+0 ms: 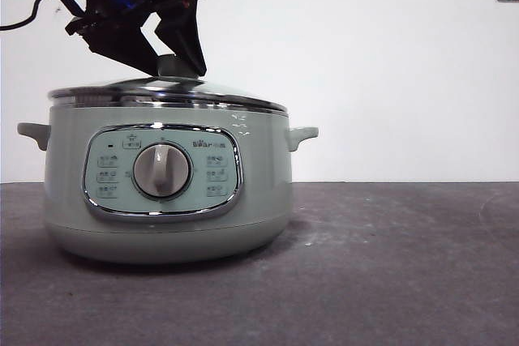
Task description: Pick up the potato,open the lid,put the potato in the pot,close the lid
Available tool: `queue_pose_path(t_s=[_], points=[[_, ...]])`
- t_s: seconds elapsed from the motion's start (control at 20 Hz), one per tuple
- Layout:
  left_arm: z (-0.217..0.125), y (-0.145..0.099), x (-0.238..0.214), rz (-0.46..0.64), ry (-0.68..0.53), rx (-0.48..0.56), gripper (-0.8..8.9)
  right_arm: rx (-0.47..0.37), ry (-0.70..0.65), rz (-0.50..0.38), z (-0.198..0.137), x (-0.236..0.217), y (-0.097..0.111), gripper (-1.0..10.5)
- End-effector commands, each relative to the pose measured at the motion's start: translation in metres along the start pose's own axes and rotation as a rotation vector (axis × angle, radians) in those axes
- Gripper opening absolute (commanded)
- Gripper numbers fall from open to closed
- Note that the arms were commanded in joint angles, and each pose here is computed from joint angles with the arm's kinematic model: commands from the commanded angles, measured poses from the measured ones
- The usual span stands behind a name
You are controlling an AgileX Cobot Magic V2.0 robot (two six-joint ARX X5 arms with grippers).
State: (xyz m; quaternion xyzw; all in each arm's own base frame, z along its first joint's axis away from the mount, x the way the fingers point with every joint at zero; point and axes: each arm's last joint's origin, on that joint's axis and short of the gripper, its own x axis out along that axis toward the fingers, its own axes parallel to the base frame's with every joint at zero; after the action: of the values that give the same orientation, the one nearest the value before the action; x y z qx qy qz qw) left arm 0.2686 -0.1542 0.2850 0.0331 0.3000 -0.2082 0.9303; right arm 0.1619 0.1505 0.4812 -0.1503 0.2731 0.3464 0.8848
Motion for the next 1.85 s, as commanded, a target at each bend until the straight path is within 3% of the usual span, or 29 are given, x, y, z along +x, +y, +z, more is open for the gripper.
queue_pose_path(t_s=[0.05,0.2,0.25,0.35,0.4,0.65,0.9,0.95,1.1,1.2,1.25,1.45,1.65,1.85], points=[[-0.015,0.003,0.016,0.04,0.074,0.003,-0.01,0.017,0.006,-0.002,-0.001,0.002,0.0,4.7],[-0.018,0.002,0.015,0.038,0.103,0.007,0.02,0.026,0.03,0.0,-0.003,0.002,0.0,4.7],[-0.019,0.002,0.015,0.038,0.112,0.008,0.48,0.03,0.036,0.0,-0.003,0.002,0.0,4.7],[-0.019,0.001,0.015,0.037,0.119,0.01,3.17,0.029,0.047,0.0,-0.004,0.001,0.0,4.7],[-0.019,0.002,0.015,0.039,0.118,0.009,3.54,0.03,0.05,0.001,-0.005,0.001,0.0,4.7],[-0.008,0.001,-0.007,0.028,0.035,0.005,3.53,0.029,0.054,0.0,-0.005,0.001,0.0,4.7],[0.008,0.0,-0.07,-0.001,-0.128,-0.002,3.53,0.056,0.065,-0.018,-0.007,0.002,-0.004,4.7],[0.009,0.001,-0.086,-0.009,-0.163,-0.003,3.52,0.066,0.067,-0.028,-0.009,0.001,-0.005,4.4],[0.006,0.001,-0.137,-0.034,-0.257,-0.002,3.19,0.078,0.062,-0.129,-0.024,-0.004,-0.01,1.9],[0.0,0.003,-0.166,-0.044,-0.299,0.004,0.27,0.095,0.033,-0.168,-0.041,-0.006,-0.01,0.2],[-0.003,0.003,-0.178,-0.046,-0.319,0.01,-0.03,0.103,0.004,-0.18,-0.05,-0.008,-0.011,-0.2],[-0.019,0.008,-0.201,0.022,-0.359,0.049,-0.08,0.133,-0.142,-0.197,-0.096,-0.007,-0.008,-0.2],[-0.06,0.009,-0.186,0.002,-0.342,0.061,-0.08,0.145,-0.227,-0.2,-0.153,0.005,-0.001,-0.2],[-0.084,0.01,-0.174,-0.018,-0.329,0.007,-0.07,0.156,-0.089,-0.192,-0.189,0.013,0.002,0.0]])
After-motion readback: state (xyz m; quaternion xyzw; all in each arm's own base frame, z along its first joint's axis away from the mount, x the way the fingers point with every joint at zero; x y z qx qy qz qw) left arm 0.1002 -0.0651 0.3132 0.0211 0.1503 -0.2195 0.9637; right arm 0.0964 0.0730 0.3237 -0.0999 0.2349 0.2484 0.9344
